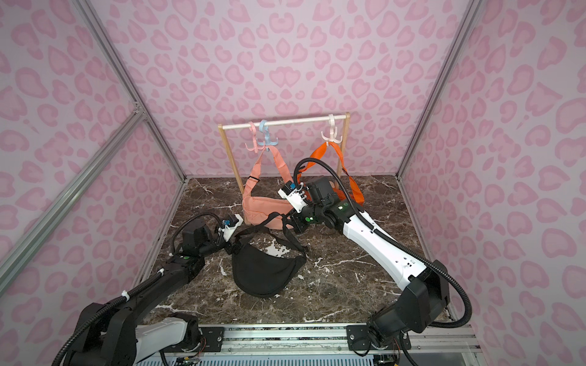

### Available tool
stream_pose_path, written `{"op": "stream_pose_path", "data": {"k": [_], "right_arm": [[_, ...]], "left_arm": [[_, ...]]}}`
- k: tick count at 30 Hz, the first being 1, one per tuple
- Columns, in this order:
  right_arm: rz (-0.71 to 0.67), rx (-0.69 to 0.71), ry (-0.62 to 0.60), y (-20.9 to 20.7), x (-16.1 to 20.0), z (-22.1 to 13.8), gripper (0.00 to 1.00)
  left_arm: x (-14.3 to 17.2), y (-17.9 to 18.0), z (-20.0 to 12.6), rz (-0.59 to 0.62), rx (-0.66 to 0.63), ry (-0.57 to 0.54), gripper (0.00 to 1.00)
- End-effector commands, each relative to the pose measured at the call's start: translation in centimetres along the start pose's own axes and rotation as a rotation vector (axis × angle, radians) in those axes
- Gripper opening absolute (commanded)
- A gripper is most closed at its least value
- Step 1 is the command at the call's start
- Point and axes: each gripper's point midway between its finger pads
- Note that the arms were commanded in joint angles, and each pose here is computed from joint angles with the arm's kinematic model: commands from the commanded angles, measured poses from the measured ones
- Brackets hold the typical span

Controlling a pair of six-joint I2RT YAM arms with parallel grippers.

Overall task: Hang the bag on a hook
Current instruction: Pick up the bag from the center of the board.

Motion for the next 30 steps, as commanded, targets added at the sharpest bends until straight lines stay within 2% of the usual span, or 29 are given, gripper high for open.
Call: {"op": "stream_pose_path", "data": {"k": [1, 11, 15, 17, 19, 21, 24, 27, 30], "right_arm": [[-0.029, -0.043, -0.010, 1.0, -0.1, 0.1, 0.00], [-0.048, -0.082, -0.020, 2.4, -0.1, 0.4, 0.00], [-0.051, -0.108, -0.039, 3.0, -0.6, 0.3, 0.00], [-0.053, -0.117, -0.043, 3.3, -0.7, 0.3, 0.00], [-0.057, -0.125, -0.042, 3.6, -0.7, 0.3, 0.00], [-0.062, -0.137, -0.045, 4.0, -0.7, 0.2, 0.00], [-0.061, -0.142, -0.047, 4.2, -0.6, 0.2, 0.00], [-0.050, -0.142, -0.041, 4.0, -0.3, 0.6, 0.00], [-0.026, -0.120, -0.055, 3.3, -0.2, 1.0, 0.00]], "left_arm": [[0.0, 0.6, 0.4, 0.060, -0.012, 0.011, 0.83], [1.4, -1.0, 2.5, 0.099, 0.084, 0.083, 0.80], [2.2, -1.4, 2.8, 0.107, 0.079, 0.108, 0.72], [2.1, -0.8, 2.7, 0.112, 0.044, 0.106, 0.64], [2.0, -0.5, 2.7, 0.116, 0.039, 0.126, 0.50], [1.7, -0.2, 2.6, 0.121, 0.033, 0.129, 0.26], [0.7, -0.2, 2.5, 0.104, 0.063, 0.128, 0.04], [-1.0, -0.1, 1.8, 0.099, 0.078, 0.112, 0.04], [-3.0, 0.5, 0.5, 0.106, 0.025, 0.076, 0.04]]}}
Point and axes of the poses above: each gripper's point midway between its finger pads, its own z axis out along the fingers, its own y axis along the line the jaws close on, x = y × z, and after that the axes turned 6 degrees about z, right-handed
